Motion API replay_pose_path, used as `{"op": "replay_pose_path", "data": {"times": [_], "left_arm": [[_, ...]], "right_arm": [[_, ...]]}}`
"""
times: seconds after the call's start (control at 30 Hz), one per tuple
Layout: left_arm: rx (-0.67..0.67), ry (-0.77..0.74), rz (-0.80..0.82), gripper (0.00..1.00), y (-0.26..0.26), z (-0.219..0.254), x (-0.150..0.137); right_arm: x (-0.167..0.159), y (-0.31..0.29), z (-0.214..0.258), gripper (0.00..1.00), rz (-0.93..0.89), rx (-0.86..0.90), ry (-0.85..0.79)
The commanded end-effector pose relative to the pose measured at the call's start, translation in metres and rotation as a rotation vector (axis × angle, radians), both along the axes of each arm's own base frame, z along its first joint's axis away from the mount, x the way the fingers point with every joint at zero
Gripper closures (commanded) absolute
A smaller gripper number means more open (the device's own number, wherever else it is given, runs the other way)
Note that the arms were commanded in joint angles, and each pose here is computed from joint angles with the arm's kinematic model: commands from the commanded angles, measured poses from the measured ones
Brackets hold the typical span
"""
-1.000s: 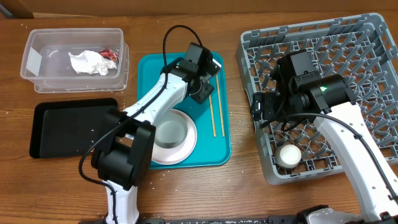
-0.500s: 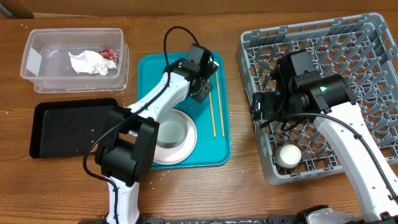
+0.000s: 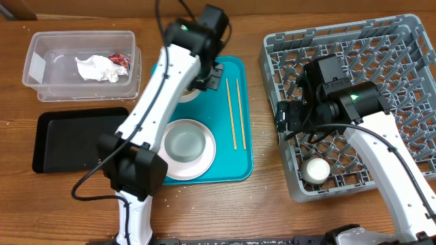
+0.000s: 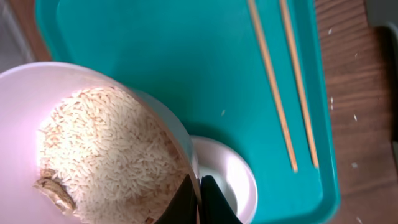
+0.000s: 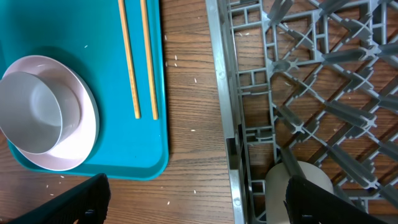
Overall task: Sort waste into correct bins and load items into the dishwasher
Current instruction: 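Grasp the white bowl of rice with left gripper, then pour the rice onto the black tray with left gripper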
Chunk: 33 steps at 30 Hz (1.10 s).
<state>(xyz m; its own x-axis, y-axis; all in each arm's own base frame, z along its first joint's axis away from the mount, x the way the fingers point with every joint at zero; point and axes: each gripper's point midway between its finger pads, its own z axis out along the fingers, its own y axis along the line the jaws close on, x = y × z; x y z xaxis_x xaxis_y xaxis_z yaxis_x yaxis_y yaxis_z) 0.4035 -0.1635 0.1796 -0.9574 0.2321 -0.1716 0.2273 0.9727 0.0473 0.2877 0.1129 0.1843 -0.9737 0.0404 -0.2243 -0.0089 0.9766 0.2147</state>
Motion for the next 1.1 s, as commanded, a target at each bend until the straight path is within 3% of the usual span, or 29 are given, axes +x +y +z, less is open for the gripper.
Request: {"op": "replay_pose_path", "data": {"times": [0.0,0.1,0.43,0.63,0.93,1.07], "left_arm": [[-0.065,0.049,0.147,0.96,0.024,0.023,-0.013],[-0.050,0.093,0.175,0.96,0.050,0.032,-0.028],[-0.199,0.052,0.233,0.96,0.110,0.052,-0.068],[-0.520,0.039,0.281,0.96,0.145,0.020,-0.084],[-1.022,-0.089,0.430,0.96,0.202,-0.020,-0.076],[-1.272,-0.168,0.499,0.96,0.224,-0.014,-0.067]], "right_arm": [[0.003,-0.001,0.014,0.08,-0.001,0.005,-0.051],[0.003,-0.001,0.014,0.08,-0.001,0.006,-0.053],[0.009,0.001,0.016,0.08,-0.001,0.014,-0.079],[0.009,0.001,0.016,0.08,-0.001,0.014,-0.079],[0.008,0.001,0.016,0.07,-0.001,0.015,-0.075],[0.007,0.001,0.016,0.08,0.000,0.016,-0.069]]}}
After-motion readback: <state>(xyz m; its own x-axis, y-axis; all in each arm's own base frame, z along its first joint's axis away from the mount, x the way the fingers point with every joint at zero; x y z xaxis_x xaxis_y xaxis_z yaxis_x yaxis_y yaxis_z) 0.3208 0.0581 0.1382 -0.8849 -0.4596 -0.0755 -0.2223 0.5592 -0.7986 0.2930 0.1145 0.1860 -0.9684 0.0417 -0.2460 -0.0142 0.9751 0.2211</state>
